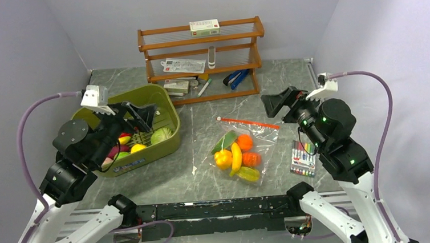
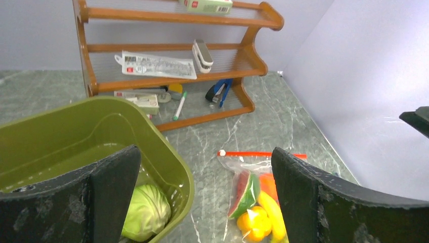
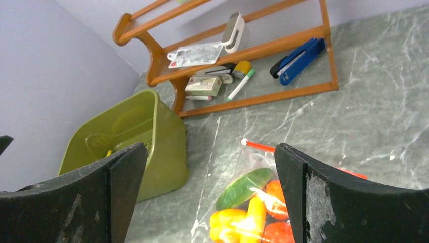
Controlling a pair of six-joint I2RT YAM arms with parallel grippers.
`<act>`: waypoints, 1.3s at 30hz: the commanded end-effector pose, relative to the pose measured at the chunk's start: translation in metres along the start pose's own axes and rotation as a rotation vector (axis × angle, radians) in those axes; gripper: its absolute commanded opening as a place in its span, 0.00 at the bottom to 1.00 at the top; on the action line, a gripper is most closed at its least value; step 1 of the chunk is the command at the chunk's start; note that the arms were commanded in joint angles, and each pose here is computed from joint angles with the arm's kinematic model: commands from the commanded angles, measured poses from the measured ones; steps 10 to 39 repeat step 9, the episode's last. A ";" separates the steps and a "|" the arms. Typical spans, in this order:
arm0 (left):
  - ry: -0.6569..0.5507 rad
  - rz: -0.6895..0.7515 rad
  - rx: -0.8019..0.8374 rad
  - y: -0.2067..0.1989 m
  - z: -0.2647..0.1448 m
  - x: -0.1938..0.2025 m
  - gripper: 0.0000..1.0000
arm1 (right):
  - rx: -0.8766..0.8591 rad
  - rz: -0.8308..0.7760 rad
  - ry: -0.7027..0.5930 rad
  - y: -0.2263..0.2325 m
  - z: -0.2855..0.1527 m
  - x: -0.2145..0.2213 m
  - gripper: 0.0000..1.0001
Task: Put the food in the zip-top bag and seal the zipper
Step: Reset both arms
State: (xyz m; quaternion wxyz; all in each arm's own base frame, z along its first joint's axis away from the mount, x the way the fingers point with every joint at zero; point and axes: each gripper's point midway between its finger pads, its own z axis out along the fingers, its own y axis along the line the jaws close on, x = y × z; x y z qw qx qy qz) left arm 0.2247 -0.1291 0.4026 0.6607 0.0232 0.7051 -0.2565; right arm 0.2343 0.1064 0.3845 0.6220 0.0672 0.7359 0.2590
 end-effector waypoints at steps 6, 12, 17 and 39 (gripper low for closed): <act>0.095 -0.053 -0.110 0.022 -0.006 0.033 0.99 | -0.001 0.047 0.036 -0.010 -0.014 0.024 1.00; 0.091 -0.045 -0.114 0.024 -0.008 0.031 0.99 | 0.007 0.026 0.038 -0.012 -0.014 0.024 1.00; 0.091 -0.045 -0.114 0.024 -0.008 0.031 0.99 | 0.007 0.026 0.038 -0.012 -0.014 0.024 1.00; 0.091 -0.045 -0.114 0.024 -0.008 0.031 0.99 | 0.007 0.026 0.038 -0.012 -0.014 0.024 1.00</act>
